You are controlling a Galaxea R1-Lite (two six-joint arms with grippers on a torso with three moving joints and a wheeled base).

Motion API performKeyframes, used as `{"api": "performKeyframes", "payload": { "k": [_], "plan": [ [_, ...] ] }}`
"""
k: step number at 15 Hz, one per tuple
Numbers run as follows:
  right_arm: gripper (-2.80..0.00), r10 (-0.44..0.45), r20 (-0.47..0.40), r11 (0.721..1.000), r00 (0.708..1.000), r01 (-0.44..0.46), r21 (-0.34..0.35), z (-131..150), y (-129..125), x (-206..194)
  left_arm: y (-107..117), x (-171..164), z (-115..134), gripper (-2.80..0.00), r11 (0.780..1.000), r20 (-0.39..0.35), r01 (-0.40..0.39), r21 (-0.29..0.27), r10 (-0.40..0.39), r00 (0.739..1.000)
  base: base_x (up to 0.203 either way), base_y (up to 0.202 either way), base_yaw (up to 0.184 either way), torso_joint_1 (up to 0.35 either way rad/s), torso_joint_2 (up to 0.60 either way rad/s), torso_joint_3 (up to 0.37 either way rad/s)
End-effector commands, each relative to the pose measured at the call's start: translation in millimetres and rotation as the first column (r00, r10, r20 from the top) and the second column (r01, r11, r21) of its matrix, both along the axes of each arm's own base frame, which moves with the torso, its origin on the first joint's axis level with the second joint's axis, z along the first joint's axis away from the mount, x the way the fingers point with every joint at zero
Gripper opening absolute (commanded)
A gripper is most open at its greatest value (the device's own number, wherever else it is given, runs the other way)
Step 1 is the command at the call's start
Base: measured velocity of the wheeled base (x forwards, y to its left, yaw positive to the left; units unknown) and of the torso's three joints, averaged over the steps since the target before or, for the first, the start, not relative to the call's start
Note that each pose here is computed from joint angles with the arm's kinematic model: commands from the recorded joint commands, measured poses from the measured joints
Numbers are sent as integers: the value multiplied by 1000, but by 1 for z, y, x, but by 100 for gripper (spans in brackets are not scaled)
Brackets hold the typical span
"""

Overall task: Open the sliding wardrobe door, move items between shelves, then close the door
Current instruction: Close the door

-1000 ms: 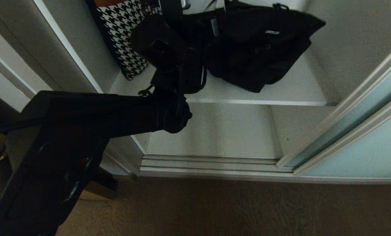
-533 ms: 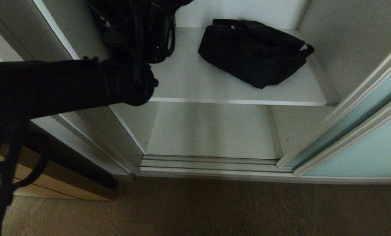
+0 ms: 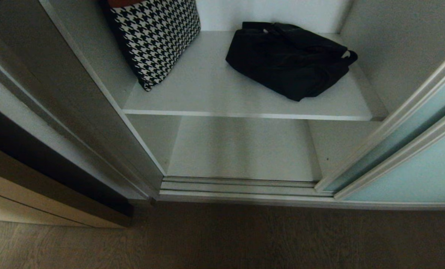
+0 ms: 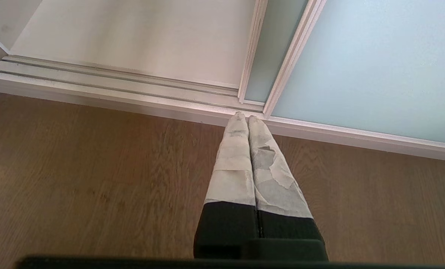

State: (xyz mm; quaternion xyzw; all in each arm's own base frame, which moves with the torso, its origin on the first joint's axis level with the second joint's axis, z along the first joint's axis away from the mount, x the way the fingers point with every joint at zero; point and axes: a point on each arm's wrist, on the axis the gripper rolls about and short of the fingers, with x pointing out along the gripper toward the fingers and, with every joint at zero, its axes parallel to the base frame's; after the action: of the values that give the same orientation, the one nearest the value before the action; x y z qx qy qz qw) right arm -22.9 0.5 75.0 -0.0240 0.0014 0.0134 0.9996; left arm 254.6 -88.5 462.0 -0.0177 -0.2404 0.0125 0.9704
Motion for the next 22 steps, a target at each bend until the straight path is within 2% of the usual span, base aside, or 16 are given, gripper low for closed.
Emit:
{"api": "performKeyframes", "payload": {
  "k": [1, 3, 5, 9, 12, 15, 18, 20, 22],
  "plan": [
    [-280, 1, 0, 1000, 1000, -1, -1, 0, 0, 0, 33, -73, 17, 0, 1000, 6, -10, 13, 10, 1000, 0, 0, 0, 0, 0, 0],
    [-280, 1, 0, 1000, 1000, -1, -1, 0, 0, 0, 44, -102, -4, 0, 998, -107, 0, 63, 7, 994, 0, 0, 0, 0, 0, 0],
    [-280, 1, 0, 1000, 1000, -1, -1, 0, 0, 0, 49, -113, -18, 0, 995, -182, 6, 96, 11, 983, 0, 0, 0, 0, 0, 0],
    [-280, 0, -1, 1000, 1000, 0, -1, 0, 0, 0, 65, -145, -49, 0, 994, -234, -36, 103, 59, 970, 0, 0, 0, 0, 0, 0],
    [-280, 1, -1, 1000, 1000, -1, -1, 0, 0, 0, 82, -187, -93, 0, 989, -278, -105, 105, 130, 952, 0, 0, 0, 0, 0, 0],
    [-280, -1, 0, 1000, 1000, 1, -1, 0, 0, 0, 91, -224, -145, 0, 988, -320, -136, 71, 152, 935, 0, 0, 0, 0, 0, 0],
    [-280, 1, 0, 1000, 1000, -1, -1, 0, 0, 0, 95, -254, -188, 0, 983, -329, -171, 66, 183, 926, 0, 0, 0, 0, 0, 0],
    [-280, 1, 0, 1000, 1000, -1, -1, 0, 0, 0, 96, -266, -203, 0, 980, -334, -190, 62, 200, 921, 0, 0, 0, 0, 0, 0],
    [-280, -1, 0, 1000, 1000, 1, -1, 0, 0, 0, 96, -272, -215, 0, 967, -334, -246, 60, 252, 908, 0, 0, 0, 0, 0, 0]
  ]
}}
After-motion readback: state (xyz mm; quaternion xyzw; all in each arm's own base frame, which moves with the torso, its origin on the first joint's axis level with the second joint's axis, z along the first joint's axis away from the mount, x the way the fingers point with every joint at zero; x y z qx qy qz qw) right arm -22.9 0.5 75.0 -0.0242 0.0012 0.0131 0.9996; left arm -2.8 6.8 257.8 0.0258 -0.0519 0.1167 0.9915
